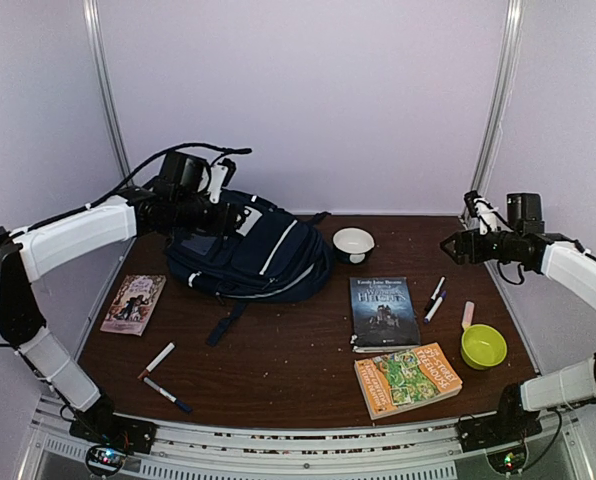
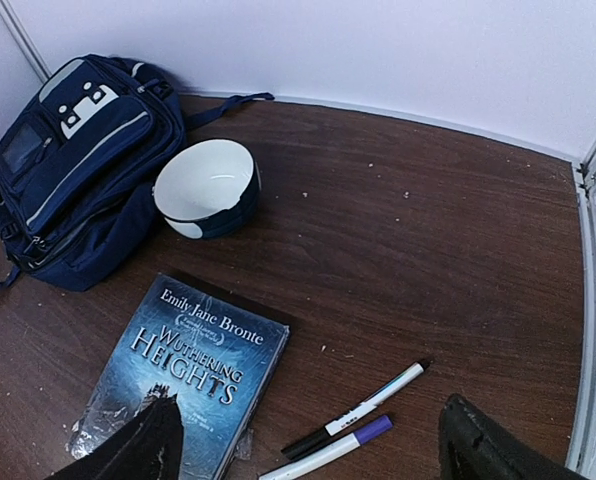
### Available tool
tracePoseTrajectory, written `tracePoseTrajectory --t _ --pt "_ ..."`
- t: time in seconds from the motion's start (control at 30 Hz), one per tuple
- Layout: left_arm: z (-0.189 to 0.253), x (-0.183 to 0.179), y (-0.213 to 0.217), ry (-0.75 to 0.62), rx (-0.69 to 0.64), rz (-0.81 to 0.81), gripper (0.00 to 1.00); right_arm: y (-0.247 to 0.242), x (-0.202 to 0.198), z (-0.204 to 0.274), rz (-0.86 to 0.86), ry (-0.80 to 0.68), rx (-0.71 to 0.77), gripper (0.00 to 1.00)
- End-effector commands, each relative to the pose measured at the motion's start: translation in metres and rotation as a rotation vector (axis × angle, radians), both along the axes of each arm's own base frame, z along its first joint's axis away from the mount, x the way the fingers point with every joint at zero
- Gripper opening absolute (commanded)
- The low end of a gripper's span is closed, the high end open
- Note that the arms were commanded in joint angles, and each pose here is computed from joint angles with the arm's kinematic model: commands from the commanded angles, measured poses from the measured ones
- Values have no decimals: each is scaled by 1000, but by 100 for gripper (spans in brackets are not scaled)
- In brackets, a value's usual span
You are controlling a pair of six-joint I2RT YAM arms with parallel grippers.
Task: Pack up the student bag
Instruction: Pick up the largest pocket of the bag from the student bag.
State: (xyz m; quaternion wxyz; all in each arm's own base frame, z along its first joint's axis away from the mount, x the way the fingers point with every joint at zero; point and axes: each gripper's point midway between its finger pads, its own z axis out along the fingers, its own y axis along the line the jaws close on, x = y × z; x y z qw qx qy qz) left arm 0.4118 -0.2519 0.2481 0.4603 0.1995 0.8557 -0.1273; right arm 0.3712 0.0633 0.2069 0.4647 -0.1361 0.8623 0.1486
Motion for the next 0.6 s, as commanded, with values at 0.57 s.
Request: tracePoseTrajectory --t 0.57 --pt "-117 27 -149 279 26 -145 47 24 -1 -4 151 -15 27 86"
